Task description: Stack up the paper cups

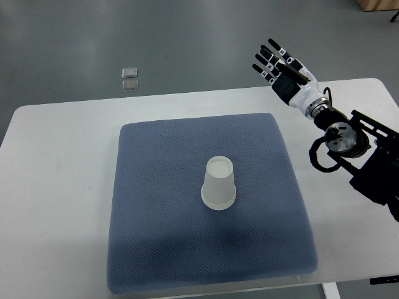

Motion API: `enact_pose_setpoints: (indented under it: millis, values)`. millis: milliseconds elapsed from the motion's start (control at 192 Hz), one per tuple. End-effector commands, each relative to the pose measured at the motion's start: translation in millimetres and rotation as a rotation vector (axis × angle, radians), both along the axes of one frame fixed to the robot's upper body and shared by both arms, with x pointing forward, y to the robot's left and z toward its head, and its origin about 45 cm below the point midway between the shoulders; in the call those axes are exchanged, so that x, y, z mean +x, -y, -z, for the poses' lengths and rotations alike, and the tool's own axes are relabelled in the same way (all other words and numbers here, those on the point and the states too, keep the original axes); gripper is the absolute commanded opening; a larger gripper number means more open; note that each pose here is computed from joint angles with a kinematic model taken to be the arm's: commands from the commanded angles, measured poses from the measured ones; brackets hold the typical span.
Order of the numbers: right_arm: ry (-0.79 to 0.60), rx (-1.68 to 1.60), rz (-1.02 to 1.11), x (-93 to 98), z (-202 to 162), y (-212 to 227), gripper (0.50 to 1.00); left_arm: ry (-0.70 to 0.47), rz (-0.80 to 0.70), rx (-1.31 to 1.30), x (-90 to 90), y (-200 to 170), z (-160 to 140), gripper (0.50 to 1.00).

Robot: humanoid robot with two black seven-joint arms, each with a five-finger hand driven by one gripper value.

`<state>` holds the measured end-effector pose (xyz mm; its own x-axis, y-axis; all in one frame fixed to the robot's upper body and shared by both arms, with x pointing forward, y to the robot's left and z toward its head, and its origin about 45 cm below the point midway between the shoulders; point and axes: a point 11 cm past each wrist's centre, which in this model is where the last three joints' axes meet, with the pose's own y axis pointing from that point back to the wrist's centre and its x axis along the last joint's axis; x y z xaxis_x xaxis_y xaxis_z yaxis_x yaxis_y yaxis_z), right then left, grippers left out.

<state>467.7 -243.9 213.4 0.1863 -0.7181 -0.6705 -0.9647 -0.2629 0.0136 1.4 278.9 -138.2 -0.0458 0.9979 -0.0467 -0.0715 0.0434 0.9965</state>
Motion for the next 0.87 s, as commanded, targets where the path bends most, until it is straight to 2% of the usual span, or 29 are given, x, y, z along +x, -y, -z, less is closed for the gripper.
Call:
enact_pose_setpoints:
  millis: [0, 271, 864]
  values:
    - [-0.019, 0.019, 0.037, -0.8, 15, 8, 0.913, 0.000, 0.000, 0.000, 0.0, 0, 0, 1.000]
    - [-0.046, 0.021, 0.057, -10.8, 41, 29, 0.913, 0.000, 0.000, -0.003, 0.1, 1, 0, 1.000]
    - [-0.034, 0.010, 0.042, -9.9, 38, 28, 0.926, 0.001, 0.000, -0.008, 0.2, 3, 0, 1.000]
